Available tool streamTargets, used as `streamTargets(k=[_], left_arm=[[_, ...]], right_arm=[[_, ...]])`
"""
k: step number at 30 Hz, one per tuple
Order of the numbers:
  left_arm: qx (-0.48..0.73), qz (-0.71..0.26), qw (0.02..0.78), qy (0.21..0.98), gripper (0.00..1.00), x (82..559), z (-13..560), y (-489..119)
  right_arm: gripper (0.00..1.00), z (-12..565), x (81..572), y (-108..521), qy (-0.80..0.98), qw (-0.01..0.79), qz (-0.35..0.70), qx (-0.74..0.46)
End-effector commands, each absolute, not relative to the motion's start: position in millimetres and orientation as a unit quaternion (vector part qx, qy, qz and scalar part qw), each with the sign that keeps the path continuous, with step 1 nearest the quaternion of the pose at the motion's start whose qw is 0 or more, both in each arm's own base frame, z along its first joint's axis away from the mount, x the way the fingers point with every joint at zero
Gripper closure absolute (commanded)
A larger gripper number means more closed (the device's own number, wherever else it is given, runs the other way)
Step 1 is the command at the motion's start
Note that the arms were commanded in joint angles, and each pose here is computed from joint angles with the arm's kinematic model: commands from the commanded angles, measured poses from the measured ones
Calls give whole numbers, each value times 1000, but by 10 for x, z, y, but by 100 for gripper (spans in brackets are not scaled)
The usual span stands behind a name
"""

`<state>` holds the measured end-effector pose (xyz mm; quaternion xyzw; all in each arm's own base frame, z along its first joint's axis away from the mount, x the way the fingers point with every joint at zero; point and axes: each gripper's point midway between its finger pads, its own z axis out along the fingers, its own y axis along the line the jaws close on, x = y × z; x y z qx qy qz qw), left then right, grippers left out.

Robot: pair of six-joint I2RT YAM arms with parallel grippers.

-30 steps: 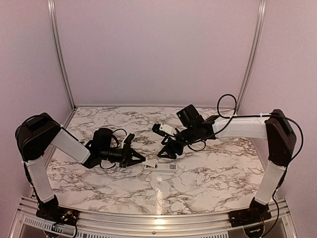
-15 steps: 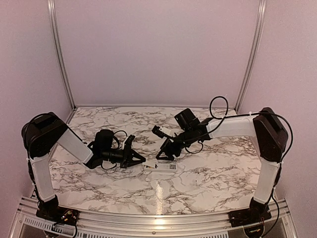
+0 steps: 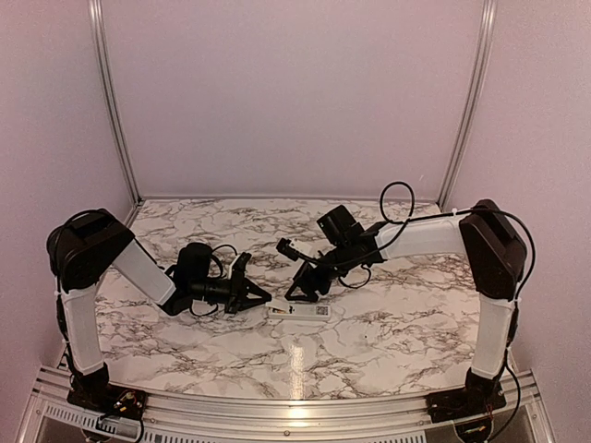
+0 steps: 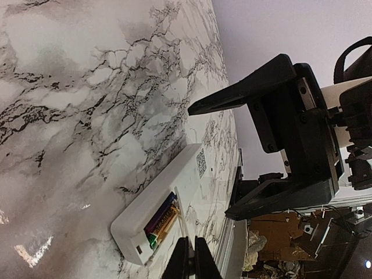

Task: Load the batteries into the remote control
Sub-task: Load the battery cover onto the remote control without the battery cover.

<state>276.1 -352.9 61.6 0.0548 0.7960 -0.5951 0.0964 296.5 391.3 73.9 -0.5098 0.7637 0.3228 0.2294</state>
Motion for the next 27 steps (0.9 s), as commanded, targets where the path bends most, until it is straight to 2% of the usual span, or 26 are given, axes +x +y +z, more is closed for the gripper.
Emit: streamTargets(k=[1, 27], left_arm=[[57, -599, 99, 792, 100, 2813, 586, -3550], [39, -576, 93, 811, 97, 2841, 327, -3466]], right_arm=[[26, 748, 3003, 4037, 759, 234, 321, -516], [34, 355, 2957, 4056, 776, 200, 274, -532]])
